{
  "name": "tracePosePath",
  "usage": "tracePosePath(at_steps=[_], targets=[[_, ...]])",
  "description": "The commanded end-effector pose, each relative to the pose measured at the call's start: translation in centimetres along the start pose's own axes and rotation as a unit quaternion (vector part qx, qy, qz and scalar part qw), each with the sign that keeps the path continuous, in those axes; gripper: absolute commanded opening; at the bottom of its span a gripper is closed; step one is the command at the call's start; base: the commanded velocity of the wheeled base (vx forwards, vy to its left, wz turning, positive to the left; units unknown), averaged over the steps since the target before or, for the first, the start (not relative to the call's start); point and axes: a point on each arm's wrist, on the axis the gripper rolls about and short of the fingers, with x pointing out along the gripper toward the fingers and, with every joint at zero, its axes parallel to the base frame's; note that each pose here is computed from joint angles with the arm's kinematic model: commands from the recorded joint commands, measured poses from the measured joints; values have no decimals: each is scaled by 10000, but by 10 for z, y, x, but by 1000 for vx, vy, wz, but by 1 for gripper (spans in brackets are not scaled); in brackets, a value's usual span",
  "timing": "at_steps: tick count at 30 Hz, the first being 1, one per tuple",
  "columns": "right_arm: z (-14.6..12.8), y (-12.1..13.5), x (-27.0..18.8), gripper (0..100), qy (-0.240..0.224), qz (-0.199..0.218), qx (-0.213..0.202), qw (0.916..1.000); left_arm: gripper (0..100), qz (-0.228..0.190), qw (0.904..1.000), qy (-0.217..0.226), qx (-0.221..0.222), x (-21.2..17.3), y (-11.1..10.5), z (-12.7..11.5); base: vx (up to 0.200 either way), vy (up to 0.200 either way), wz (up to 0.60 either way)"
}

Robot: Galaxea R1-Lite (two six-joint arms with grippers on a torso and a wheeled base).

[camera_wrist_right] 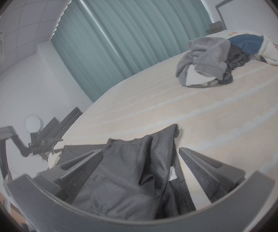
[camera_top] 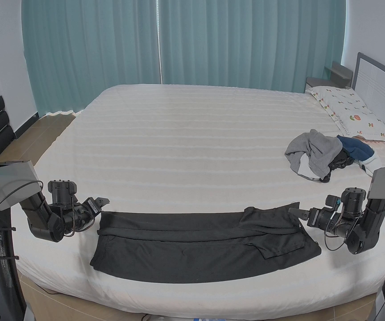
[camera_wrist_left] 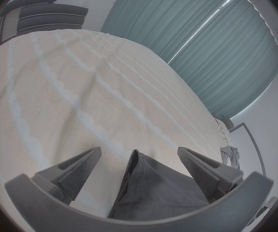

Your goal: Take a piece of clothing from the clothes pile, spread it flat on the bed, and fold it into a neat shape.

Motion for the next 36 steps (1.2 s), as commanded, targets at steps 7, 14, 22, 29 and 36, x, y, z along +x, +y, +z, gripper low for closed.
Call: tracePosePath(at_steps=[7, 14, 22, 29, 36], targets=[[29, 61, 1, 100, -273, -225, 1269, 9913, 100, 311, 9958, 379, -771, -51, -8, -24, 0, 0, 0], [3, 75, 3, 100, -131, -703, 2158, 9738, 100, 831, 9930, 534, -653, -58, -6, -55, 0, 0, 0], [-8, 71, 1, 100, -16, -817, 2724, 9587, 100, 719, 9935, 326, -820, -54, -11, -51, 0, 0, 0], [-11, 70, 1, 100, 23, -830, 2732, 9584, 100, 509, 9957, 127, -766, -39, -9, -57, 0, 0, 0], [-11, 72, -2, 100, 33, -830, 2737, 9582, 0, 526, 9959, 76, -729, -38, -11, -59, 0, 0, 0]])
